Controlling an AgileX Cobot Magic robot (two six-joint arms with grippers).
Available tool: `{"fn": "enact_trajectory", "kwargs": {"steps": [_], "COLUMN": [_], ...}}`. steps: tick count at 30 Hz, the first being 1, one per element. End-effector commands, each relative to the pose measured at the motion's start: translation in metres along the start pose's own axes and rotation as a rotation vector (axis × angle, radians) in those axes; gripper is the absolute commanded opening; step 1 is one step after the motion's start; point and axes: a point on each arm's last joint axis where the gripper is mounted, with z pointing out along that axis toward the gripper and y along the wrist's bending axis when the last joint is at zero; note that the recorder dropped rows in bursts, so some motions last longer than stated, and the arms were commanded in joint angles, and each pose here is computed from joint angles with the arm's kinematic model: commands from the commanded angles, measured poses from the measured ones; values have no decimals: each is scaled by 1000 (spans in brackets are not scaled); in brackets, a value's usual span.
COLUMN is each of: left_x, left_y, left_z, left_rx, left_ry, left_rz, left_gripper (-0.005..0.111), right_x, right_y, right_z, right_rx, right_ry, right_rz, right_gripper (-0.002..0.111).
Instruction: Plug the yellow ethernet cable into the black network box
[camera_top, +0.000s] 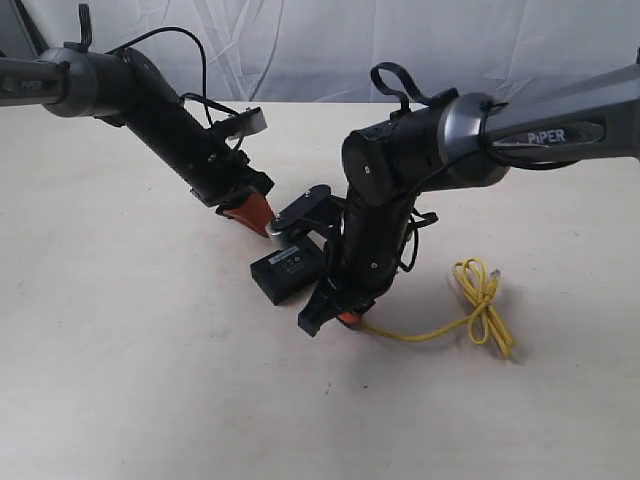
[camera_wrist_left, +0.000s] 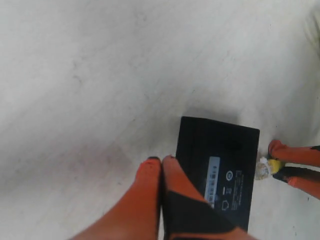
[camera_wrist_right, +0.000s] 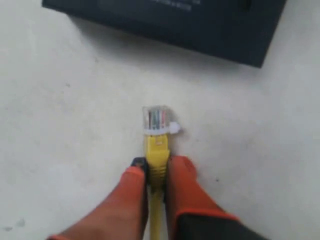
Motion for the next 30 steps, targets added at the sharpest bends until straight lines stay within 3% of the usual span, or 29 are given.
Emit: {"fn": "enact_trajectory", "kwargs": {"steps": [1,12,16,21,30], "left_x": [-2,-1,1,5,8], "left_y": [-3,-1,2,8,9], "left_z": [-1,0,9,22,25], "left_rx": [-1,-8,43,92,112], "left_ry": [-8,-2,2,10,34], "left_rz": [6,8,-19,-46,-51], "left_gripper": [0,0,0,0,0], "right_x": [2,5,7,15,7], "right_y": [-2,2,-1,-14,-14], "right_z": [8,-9,-23,-20,-9], "right_rx": [9,5,2,-20,-56], "right_ry": [-79,-111,-118,-62,-122], "right_rz": [24,35,56,118,191], "right_gripper": [-1,-1,-1,-1,-1]}}
